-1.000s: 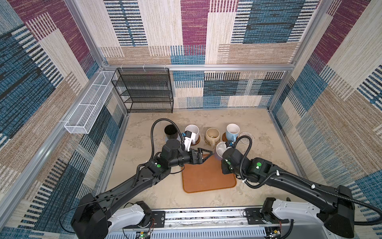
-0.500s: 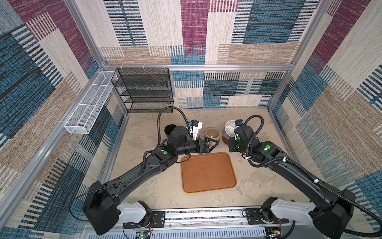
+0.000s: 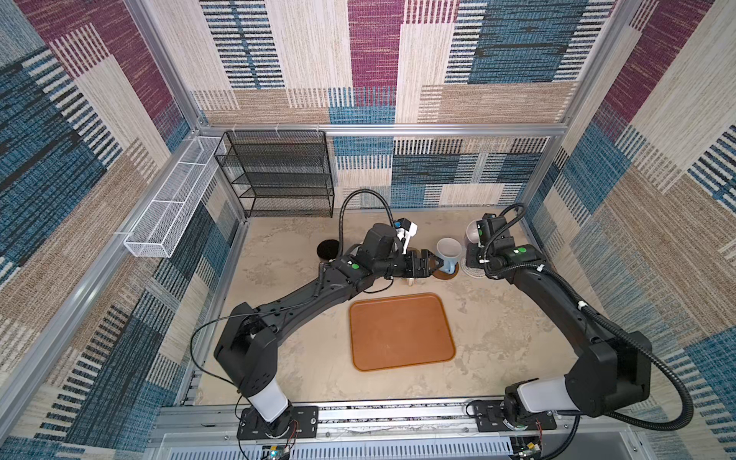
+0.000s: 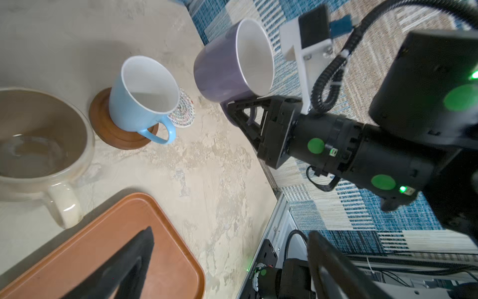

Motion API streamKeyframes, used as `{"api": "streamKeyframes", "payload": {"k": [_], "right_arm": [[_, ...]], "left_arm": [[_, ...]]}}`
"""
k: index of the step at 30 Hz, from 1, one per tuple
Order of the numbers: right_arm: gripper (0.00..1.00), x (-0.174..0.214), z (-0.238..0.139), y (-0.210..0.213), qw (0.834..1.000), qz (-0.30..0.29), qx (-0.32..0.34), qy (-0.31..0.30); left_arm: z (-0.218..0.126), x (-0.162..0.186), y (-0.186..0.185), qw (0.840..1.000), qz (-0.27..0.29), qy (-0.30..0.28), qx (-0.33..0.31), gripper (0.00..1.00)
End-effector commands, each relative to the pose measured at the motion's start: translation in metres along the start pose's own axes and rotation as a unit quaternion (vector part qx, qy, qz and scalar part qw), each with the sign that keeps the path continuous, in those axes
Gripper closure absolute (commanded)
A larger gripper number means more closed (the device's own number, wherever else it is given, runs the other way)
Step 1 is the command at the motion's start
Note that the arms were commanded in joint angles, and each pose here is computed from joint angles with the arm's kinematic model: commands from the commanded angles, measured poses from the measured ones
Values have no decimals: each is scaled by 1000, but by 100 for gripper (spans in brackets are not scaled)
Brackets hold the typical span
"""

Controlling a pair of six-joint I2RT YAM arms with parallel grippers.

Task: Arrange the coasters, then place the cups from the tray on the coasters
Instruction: 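Lift the lavender mug and carry it to the patterned coaster, then lower the lavender mug onto the patterned coaster with the right gripper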

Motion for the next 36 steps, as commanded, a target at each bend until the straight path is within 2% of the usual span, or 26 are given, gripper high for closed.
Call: {"api": "streamKeyframes", "payload": {"k": [1,5,8,12,18,25,36], "right_arm": [[100,-12,4,-9,999,12,4,-37],[100,-4,21,-19,1000,6,16,-17],[100,-2,33,-21,1000,15,-25,-12],[100,2,48,-21,1000,4,-20,3],[100,10,64,-28,999,-8,-2,34],[100,20,84,-30,998,-30,9,63],[100,23,100,-29,997,-28,11,71]], "left_arm": [[15,2,-3,1000,11,20,1,6],[36,7,-3,999,13,37,-12,6],[49,10,-3,999,8,46,-13,6],[60,15,-2,998,5,59,-18,7],[60,23,4,997,12,63,-37,7],[59,27,3,998,3,65,-22,7],[55,33,6,998,-1,59,-12,7]]}}
Point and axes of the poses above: each gripper's point midway between its finger pads, its own z axis out along the fingers, its own y axis along the line the jaws close on, x = y × z, the point moved 7 cm from there along -z, back along the fingers, and after that the axes turned 1 degree about -z, right-handed, at the moved point
